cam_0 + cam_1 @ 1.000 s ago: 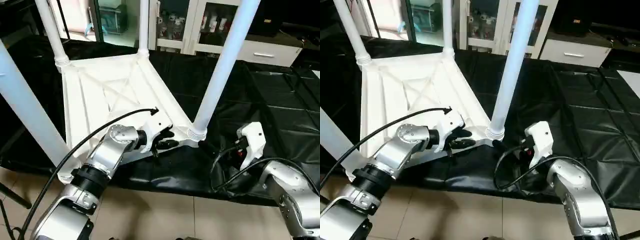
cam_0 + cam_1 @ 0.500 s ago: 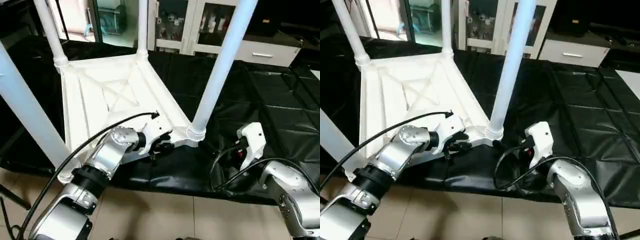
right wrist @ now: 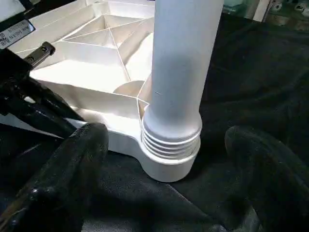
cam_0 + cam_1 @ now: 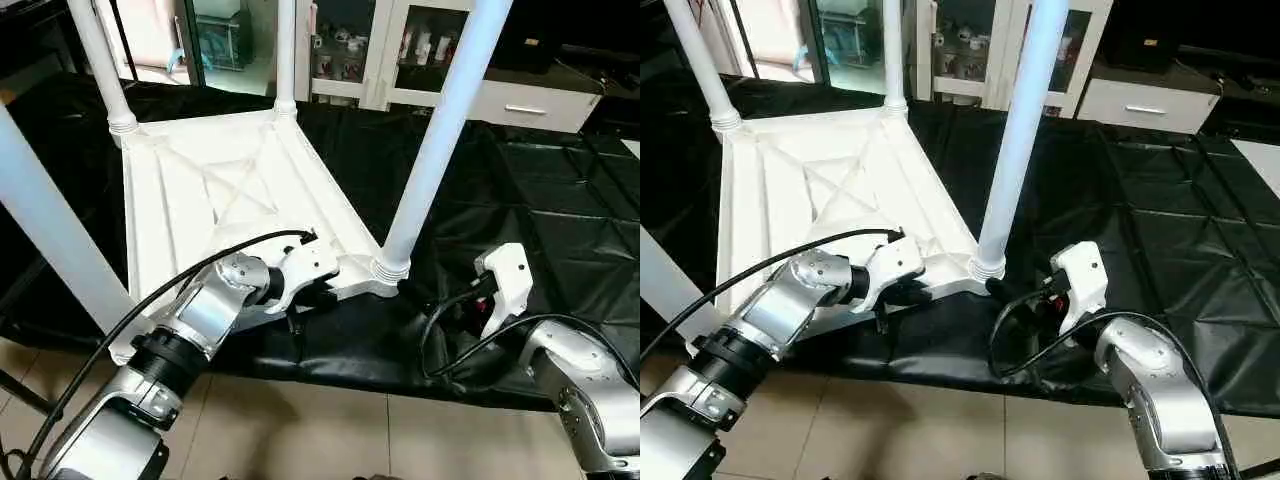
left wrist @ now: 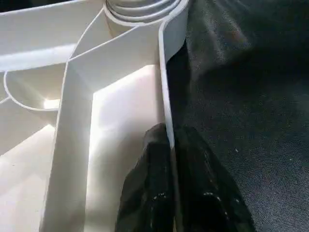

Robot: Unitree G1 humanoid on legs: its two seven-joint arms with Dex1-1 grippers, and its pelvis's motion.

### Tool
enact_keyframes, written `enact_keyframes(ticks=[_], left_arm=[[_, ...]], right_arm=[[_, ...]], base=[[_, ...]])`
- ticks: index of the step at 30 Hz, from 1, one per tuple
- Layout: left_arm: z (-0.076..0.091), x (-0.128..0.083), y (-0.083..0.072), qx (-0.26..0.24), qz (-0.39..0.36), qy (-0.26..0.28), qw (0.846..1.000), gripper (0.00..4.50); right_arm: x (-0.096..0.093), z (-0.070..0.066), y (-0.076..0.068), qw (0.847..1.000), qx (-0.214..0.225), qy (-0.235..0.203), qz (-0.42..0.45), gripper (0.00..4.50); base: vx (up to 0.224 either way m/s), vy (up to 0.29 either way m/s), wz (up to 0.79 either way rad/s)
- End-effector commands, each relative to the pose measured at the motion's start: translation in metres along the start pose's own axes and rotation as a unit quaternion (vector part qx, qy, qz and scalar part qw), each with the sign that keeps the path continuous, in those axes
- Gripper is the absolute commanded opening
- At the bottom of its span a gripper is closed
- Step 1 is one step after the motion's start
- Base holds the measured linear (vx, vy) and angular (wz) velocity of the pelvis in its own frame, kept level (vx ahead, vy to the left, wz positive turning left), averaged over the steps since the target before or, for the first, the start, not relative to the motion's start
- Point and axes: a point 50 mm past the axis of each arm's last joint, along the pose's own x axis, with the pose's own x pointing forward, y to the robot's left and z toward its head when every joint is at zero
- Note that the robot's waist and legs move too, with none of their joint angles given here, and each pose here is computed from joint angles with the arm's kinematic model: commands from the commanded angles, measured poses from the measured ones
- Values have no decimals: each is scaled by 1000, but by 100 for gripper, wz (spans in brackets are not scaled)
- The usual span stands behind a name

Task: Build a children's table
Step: Rotate table base

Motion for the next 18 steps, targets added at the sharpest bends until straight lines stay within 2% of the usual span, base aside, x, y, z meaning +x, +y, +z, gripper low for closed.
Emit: enact_keyframes(ticks=[1,4,8,13,18], left_arm=[[-15,2,0,-14,12,35,999,2],[-8,2,2,-14,17,10,1000,2],[-9,2,1,-15,4,7,1000,2],[-17,-5,-12,19,-35,-11,999,2],[-27,-17,-21,49,-75,-32,995,2]], right_arm=[[-2,4,-5,1000,-3,-6,-9,422],[-2,4,-5,1000,-2,-7,-9,422],[-2,4,-5,1000,0,-9,-10,422],[-2,11,-8,998,35,-41,-19,422],[-8,4,-7,999,29,-25,26,422]], base=[[0,0,0],[0,0,0],[0,0,0],[0,0,0],[0,0,0]])
